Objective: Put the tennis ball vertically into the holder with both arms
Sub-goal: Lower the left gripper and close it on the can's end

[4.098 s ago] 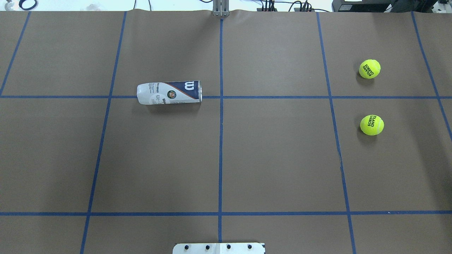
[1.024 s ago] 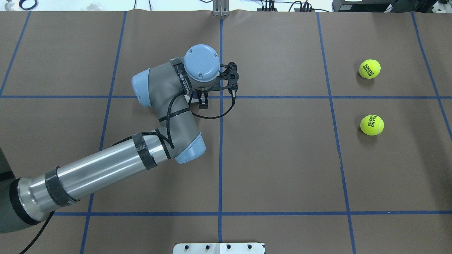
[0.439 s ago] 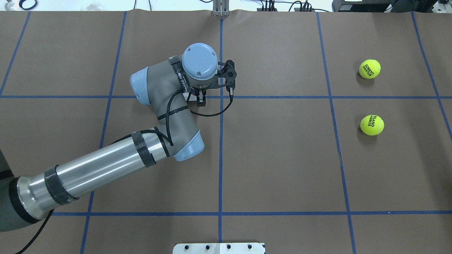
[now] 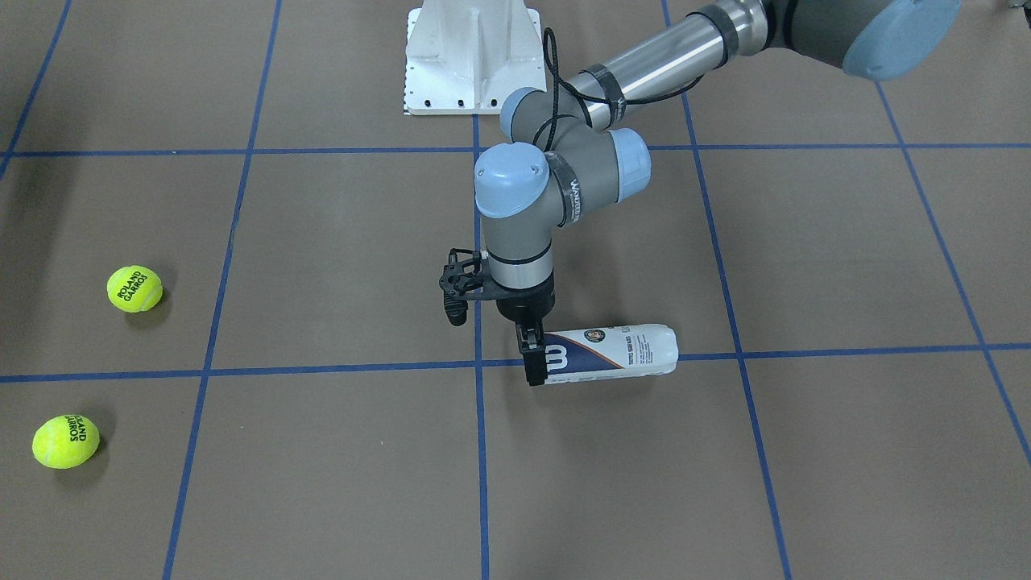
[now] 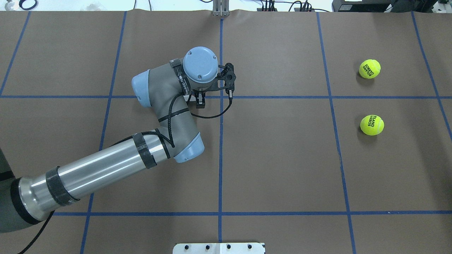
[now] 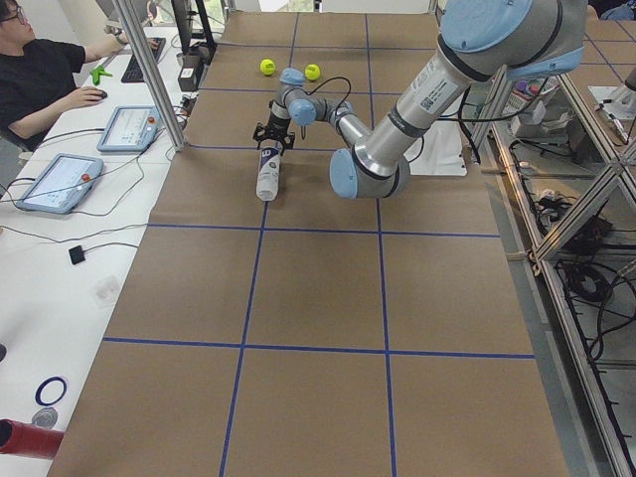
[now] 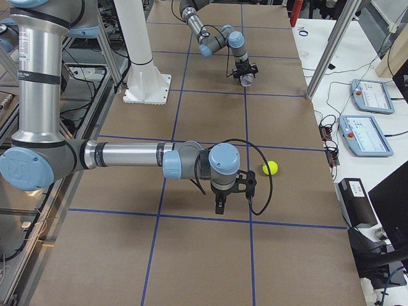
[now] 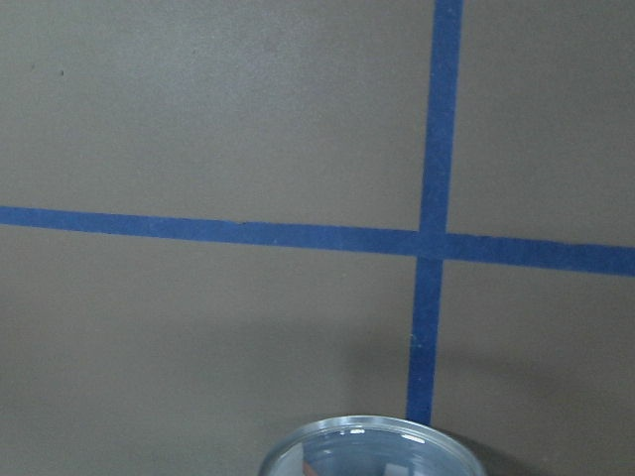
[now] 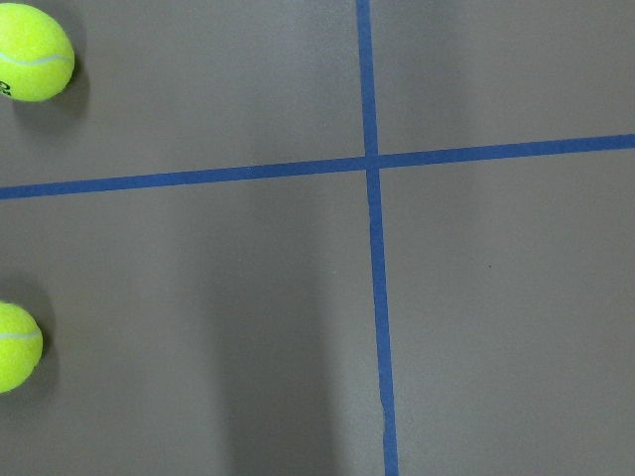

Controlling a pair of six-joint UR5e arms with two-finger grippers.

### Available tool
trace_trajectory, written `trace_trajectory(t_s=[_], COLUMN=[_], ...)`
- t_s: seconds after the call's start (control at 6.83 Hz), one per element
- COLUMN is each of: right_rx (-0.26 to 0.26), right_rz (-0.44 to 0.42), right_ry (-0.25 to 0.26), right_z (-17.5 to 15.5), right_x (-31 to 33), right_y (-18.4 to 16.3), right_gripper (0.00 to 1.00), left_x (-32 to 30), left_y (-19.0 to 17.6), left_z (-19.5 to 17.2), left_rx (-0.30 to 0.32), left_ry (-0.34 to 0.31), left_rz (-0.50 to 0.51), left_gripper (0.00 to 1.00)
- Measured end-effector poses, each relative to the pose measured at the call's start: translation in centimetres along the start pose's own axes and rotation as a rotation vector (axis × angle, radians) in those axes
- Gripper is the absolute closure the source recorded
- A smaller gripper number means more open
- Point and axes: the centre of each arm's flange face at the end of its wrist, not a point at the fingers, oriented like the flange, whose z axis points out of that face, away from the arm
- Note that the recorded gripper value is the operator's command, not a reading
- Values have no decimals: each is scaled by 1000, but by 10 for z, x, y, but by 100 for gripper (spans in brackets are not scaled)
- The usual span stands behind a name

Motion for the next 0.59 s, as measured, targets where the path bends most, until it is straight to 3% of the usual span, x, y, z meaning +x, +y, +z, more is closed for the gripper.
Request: trace_trajectory(t_s=[0.15,0.44,0.59], right_rx=[0,0,1], right_rz=[0,0,-1], right_ry=[0,0,0], right_z=[0,0,0], right_x=[0,0,0], right_y=[0,0,0], right_gripper=[0,0,0], left_x=[1,1,1], left_y=[0,0,-1], left_z=[2,4,2], left_rx=[-2,-4,0], left_ry=[1,2,0], left_rz=[0,-1,-4], left_gripper=[9,46,54])
